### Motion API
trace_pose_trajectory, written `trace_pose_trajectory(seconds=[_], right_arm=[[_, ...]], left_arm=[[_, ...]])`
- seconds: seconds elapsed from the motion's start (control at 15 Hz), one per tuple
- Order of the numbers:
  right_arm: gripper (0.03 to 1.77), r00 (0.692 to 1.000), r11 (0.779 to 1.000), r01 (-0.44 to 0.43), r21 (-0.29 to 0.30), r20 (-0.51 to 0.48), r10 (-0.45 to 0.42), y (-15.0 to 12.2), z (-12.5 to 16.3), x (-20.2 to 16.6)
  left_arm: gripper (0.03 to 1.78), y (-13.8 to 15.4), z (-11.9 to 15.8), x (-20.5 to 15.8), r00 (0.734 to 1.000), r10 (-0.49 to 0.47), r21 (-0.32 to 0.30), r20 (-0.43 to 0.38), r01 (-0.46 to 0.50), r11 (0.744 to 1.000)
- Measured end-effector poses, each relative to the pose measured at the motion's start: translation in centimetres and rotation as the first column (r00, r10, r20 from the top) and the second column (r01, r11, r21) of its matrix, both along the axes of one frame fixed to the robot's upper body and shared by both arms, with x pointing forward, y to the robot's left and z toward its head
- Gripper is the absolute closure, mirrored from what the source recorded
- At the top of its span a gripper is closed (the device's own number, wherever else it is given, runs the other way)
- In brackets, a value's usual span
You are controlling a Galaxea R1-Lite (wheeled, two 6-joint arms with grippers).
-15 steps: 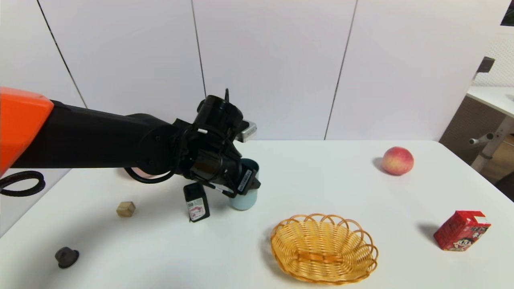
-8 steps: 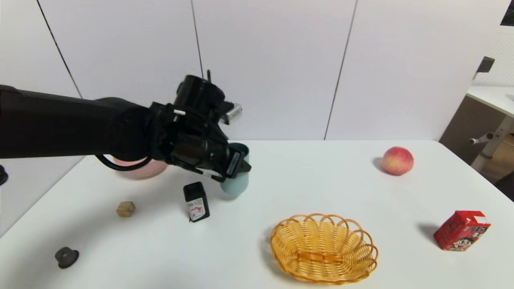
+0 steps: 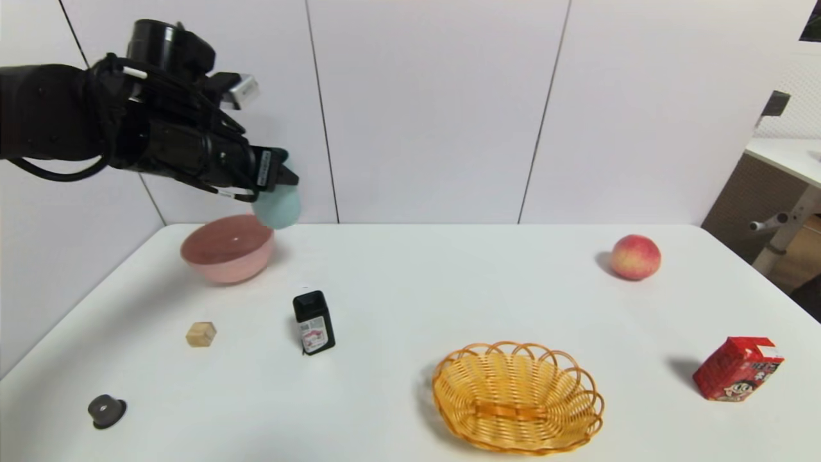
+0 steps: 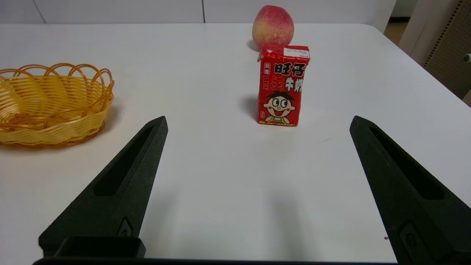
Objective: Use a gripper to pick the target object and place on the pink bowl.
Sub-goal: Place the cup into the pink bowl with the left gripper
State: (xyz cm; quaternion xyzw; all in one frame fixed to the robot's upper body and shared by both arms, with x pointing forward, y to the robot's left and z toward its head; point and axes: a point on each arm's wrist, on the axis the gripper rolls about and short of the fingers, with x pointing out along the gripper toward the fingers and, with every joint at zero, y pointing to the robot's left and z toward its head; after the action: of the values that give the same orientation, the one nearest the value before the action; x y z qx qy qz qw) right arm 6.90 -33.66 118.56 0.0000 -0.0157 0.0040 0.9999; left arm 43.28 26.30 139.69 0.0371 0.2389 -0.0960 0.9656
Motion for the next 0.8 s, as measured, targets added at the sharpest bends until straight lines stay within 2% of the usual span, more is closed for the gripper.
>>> trace_pose_trajectory(seconds=[0.13, 0.33, 0.8], right_arm=[[0.09, 1.000, 1.000, 0.000, 0.000, 0.000, 0.000, 0.0, 0.0, 0.0], [0.09, 1.000, 1.000, 0.000, 0.000, 0.000, 0.000, 0.0, 0.0, 0.0], [0.09, 1.000, 1.000, 0.000, 0.000, 0.000, 0.000, 0.0, 0.0, 0.0]], left_arm=[[0.67, 2.6, 0.1, 1.5, 0.997, 0.075, 0.003, 0.012, -0.075, 0.997], [0.67, 4.6, -1.0, 3.5, 0.994, 0.111, 0.012, -0.005, -0.111, 0.994], [0.67, 5.5, -4.9, 6.4, 0.989, 0.111, 0.015, -0.097, -0.110, 0.994]])
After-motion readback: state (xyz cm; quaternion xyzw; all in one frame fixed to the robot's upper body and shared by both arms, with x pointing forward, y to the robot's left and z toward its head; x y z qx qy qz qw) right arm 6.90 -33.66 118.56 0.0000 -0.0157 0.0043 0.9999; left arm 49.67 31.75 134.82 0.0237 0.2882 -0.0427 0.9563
